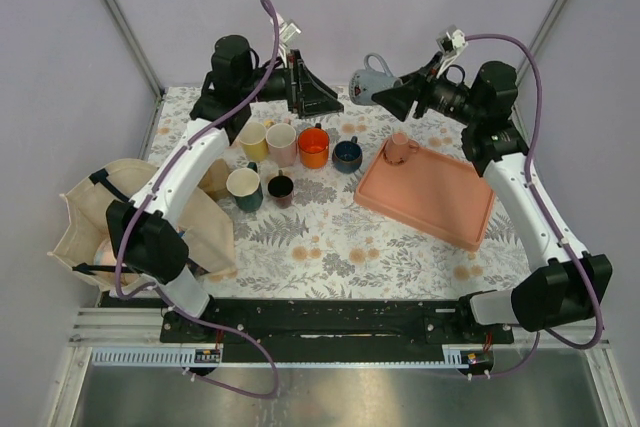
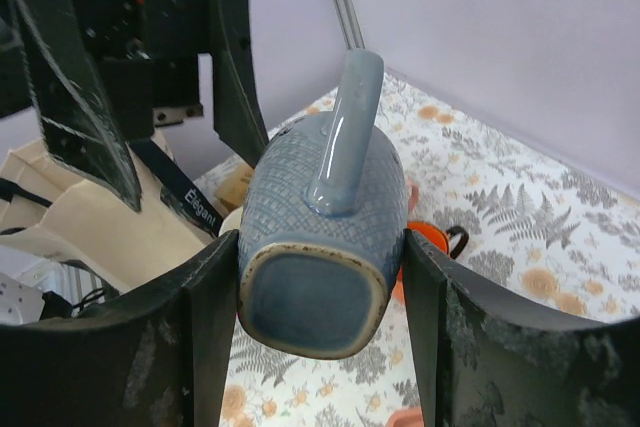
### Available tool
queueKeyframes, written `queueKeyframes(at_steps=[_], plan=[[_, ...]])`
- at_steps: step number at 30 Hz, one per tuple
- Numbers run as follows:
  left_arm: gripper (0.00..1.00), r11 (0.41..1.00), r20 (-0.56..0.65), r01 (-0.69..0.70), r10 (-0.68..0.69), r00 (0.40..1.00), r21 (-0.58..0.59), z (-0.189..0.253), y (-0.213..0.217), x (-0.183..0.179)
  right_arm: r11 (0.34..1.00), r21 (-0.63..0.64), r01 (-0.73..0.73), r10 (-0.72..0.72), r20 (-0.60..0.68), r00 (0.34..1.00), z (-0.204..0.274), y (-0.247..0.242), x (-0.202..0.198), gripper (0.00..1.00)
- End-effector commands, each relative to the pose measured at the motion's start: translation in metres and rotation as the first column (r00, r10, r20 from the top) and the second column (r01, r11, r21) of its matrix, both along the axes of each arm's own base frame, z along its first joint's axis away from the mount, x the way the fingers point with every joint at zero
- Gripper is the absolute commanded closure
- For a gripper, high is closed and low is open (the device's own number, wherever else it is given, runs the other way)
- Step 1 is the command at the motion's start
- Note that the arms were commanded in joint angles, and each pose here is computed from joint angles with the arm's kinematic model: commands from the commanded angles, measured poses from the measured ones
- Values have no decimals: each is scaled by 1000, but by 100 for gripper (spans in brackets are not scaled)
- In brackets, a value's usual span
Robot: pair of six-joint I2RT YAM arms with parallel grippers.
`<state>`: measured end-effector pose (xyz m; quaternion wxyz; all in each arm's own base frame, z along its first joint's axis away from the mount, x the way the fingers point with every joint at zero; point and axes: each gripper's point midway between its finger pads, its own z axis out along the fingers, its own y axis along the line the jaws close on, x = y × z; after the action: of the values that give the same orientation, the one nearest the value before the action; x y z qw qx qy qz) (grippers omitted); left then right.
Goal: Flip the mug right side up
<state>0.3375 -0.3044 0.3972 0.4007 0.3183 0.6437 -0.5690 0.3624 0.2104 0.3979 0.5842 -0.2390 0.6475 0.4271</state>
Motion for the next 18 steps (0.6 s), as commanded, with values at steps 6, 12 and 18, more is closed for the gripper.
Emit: queueKeyframes(at_steps=[6,12,18], plan=[[33,983,55,89,-81,995,-161,49,-15,3,987,64,-144,131,181,975,65,39,-21,100],[55,980,80,94,-81,994,-177,59,-18,1,987,70,-142,131,142,981,53,54,-16,100],[100,980,93,84,-68,993,-183,61,-15,-1,992,56,-117,114,60,992,28,62,-5,78]])
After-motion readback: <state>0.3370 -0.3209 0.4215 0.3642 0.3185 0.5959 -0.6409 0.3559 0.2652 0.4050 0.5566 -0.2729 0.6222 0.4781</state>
